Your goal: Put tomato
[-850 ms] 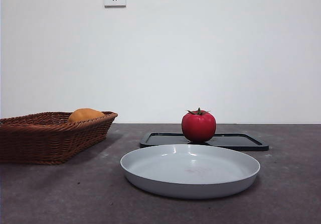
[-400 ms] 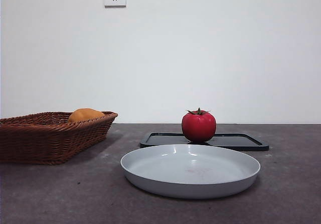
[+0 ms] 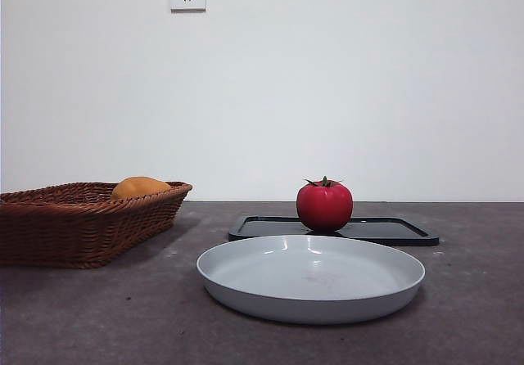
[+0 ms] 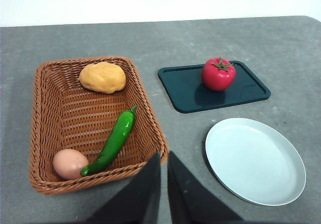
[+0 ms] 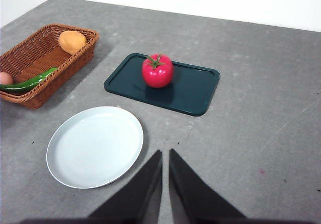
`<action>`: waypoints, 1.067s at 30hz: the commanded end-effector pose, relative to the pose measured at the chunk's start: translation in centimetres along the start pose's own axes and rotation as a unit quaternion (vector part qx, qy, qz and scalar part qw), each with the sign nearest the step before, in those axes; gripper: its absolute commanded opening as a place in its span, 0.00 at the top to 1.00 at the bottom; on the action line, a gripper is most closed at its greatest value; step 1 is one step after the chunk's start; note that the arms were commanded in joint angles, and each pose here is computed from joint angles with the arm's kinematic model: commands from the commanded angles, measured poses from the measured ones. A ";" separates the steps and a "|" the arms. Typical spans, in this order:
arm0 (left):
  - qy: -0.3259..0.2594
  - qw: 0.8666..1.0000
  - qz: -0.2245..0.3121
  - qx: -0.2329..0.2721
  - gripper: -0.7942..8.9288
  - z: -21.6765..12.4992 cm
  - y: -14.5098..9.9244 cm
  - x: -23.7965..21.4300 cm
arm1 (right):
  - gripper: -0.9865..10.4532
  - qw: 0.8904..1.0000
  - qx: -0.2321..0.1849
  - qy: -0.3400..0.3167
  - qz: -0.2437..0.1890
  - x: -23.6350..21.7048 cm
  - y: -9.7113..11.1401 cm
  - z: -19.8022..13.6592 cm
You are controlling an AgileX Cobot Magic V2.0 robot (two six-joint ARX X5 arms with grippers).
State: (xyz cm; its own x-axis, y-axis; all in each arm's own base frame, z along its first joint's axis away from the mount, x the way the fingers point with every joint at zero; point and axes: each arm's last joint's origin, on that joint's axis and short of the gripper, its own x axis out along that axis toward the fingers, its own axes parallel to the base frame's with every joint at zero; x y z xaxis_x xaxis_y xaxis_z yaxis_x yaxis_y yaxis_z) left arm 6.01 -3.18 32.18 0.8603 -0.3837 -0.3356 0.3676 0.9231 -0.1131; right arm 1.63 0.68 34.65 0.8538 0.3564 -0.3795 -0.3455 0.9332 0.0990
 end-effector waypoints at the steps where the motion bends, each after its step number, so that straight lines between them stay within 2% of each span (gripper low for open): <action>1: -0.010 1.000 -0.002 0.004 0.90 0.4 -0.1 -0.2 | 0.90 1.000 0.002 -0.010 0.003 -0.2 0.0 0.3; 8: -0.017 1.000 0.005 0.000 0.90 0.4 0.1 -0.4 | 0.90 1.000 0.002 -0.010 0.003 -0.2 0.0 0.3; 11: -0.029 0.999 0.037 -0.011 0.90 0.4 0.6 -0.7 | 0.90 1.000 0.002 -0.010 0.003 -0.2 0.0 0.3; 14: -0.041 0.995 0.094 -0.016 0.90 -0.2 1.4 -1.0 | 0.90 1.000 0.002 -0.010 0.003 -0.2 0.0 0.3; 18: -0.059 0.984 0.167 0.017 0.90 -3.4 2.7 0.5 | 0.90 1.000 0.002 -0.010 0.004 -0.2 0.0 0.3; 21: -0.071 0.977 0.198 -0.015 0.90 -6.7 3.8 2.2 | 0.90 1.000 0.002 -0.010 0.003 -0.2 0.0 0.3; 27: -0.097 0.970 0.213 -0.069 0.90 -11.1 5.1 5.3 | 0.90 1.000 0.002 -0.010 0.003 -0.2 0.0 0.3; 32: -0.146 0.965 0.207 -0.068 0.90 -12.5 5.6 6.5 | 0.90 1.000 0.002 -0.010 0.003 -0.2 0.0 0.3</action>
State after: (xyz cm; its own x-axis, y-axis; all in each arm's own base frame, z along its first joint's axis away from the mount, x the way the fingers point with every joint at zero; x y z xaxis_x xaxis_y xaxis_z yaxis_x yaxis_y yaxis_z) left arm 9.22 -0.24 17.37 0.9893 0.0463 -0.1382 -0.0651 0.9887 -0.1348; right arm 1.64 0.68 34.65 0.8548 0.3543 -0.3792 -0.3436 0.9340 0.0982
